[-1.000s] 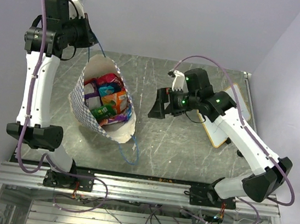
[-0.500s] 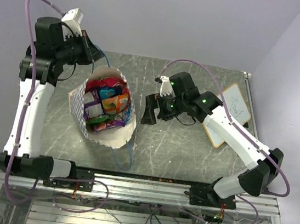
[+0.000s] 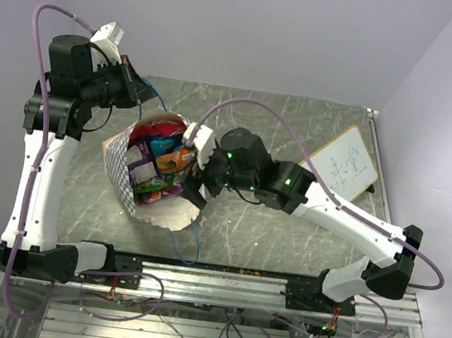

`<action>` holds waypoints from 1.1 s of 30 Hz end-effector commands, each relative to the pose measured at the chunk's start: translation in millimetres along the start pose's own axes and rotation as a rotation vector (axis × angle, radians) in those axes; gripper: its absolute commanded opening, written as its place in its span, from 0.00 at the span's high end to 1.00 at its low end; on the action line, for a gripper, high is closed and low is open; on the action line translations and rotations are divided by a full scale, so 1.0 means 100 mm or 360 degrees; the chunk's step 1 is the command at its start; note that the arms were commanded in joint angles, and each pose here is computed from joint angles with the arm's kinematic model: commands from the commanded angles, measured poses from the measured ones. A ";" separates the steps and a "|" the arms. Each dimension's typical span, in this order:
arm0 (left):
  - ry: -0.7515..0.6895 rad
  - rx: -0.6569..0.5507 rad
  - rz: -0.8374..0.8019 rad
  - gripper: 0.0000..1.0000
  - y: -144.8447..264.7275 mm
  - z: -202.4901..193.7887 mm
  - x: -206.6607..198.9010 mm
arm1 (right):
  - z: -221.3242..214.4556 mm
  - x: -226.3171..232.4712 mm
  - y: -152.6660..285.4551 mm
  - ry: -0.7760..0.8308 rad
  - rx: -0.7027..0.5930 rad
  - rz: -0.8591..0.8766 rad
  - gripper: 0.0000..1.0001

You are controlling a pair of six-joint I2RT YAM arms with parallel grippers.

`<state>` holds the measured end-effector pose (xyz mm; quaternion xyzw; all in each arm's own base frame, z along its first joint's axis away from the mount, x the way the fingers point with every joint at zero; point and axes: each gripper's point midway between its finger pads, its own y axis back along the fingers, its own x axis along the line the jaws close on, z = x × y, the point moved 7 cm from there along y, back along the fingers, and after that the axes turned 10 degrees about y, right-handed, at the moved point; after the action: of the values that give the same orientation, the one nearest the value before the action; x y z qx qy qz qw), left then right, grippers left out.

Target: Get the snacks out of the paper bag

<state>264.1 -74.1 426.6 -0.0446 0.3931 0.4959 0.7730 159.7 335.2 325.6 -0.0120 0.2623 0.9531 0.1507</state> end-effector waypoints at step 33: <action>0.0173 0.0104 0.0055 0.93 0.14 -0.07 -0.12 | 0.12 -1.33 -1.50 0.1909 0.0236 -0.0515 0.33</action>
<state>253.5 -76.3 419.9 -0.0332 0.4671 0.4992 0.7291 314.9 426.0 264.9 -0.5443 0.3516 0.7554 0.0976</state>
